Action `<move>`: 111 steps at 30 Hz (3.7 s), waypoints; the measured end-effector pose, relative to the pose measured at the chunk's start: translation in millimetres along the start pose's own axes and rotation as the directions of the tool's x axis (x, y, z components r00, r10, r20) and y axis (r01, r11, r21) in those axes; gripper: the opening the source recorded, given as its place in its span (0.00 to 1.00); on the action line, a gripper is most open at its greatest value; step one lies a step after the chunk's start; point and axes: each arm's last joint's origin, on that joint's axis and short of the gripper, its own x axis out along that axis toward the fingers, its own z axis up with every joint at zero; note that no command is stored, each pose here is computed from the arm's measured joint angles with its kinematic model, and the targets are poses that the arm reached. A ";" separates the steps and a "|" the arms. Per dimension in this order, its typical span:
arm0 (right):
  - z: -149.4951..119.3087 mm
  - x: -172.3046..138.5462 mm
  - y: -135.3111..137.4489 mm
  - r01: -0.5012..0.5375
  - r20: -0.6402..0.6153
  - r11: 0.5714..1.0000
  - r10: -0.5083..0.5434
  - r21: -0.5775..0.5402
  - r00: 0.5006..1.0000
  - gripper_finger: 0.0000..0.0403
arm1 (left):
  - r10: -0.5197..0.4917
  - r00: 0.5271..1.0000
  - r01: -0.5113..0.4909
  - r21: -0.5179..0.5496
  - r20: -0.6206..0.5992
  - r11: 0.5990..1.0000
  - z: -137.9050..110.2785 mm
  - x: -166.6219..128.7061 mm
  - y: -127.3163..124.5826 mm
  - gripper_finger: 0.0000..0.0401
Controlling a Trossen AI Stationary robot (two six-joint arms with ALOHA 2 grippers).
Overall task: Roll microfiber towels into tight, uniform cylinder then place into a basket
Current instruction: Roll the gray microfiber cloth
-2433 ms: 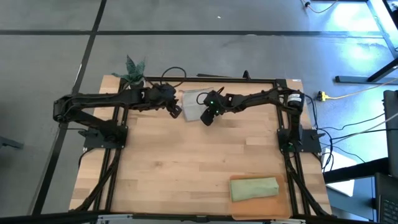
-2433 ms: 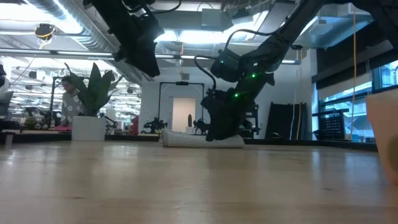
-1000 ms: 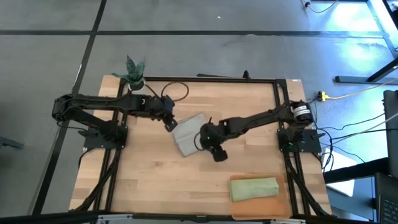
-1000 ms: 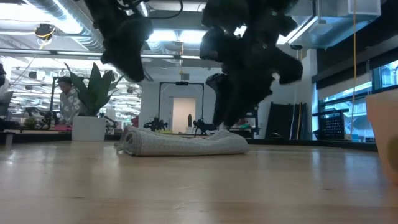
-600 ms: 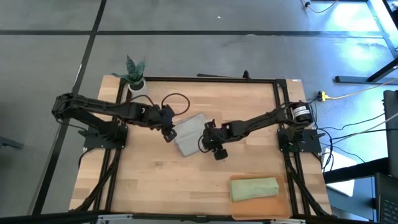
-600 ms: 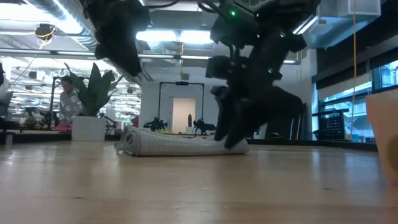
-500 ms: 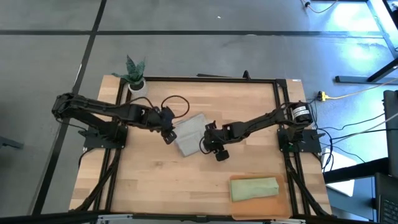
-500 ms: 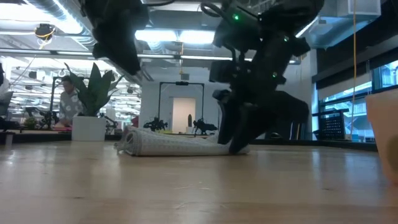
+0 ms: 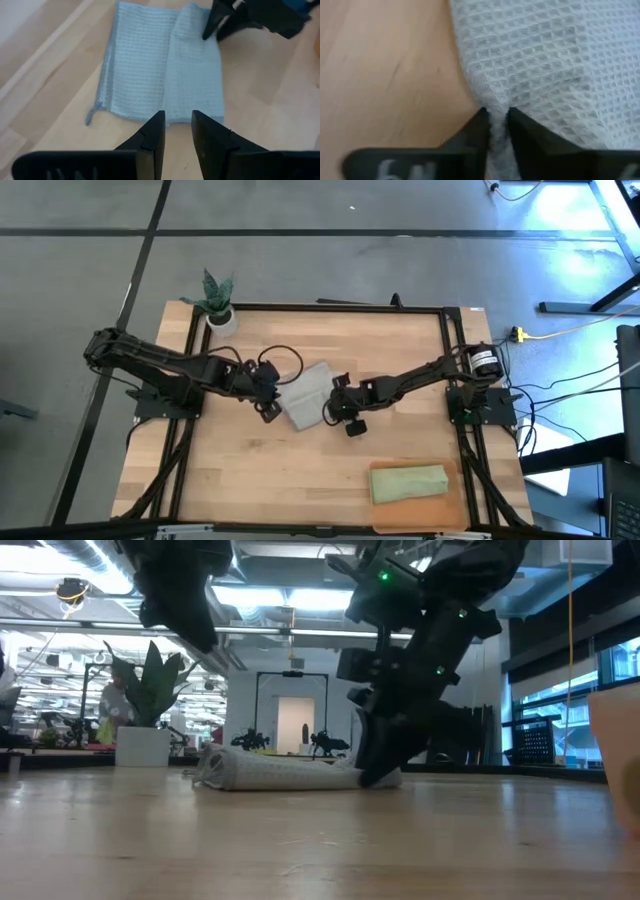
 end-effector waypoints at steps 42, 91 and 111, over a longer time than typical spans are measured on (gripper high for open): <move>21.7 -5.0 -22.6 -0.086 0.109 0.944 0.053 0.320 0.993 0.02 | 0.020 0.980 0.056 0.371 -0.196 0.927 -44.9 106.9 -57.6 0.25; 43.0 -31.6 -41.4 -0.268 0.090 0.826 0.258 0.497 0.962 0.02 | -0.050 0.942 0.090 0.107 -0.332 0.990 -14.9 76.2 -17.1 0.00; 30.0 -32.2 -79.0 -0.477 0.192 0.663 0.457 0.577 0.868 0.02 | -0.251 0.853 0.276 -0.011 -0.458 0.961 -1.2 79.9 -1.6 0.00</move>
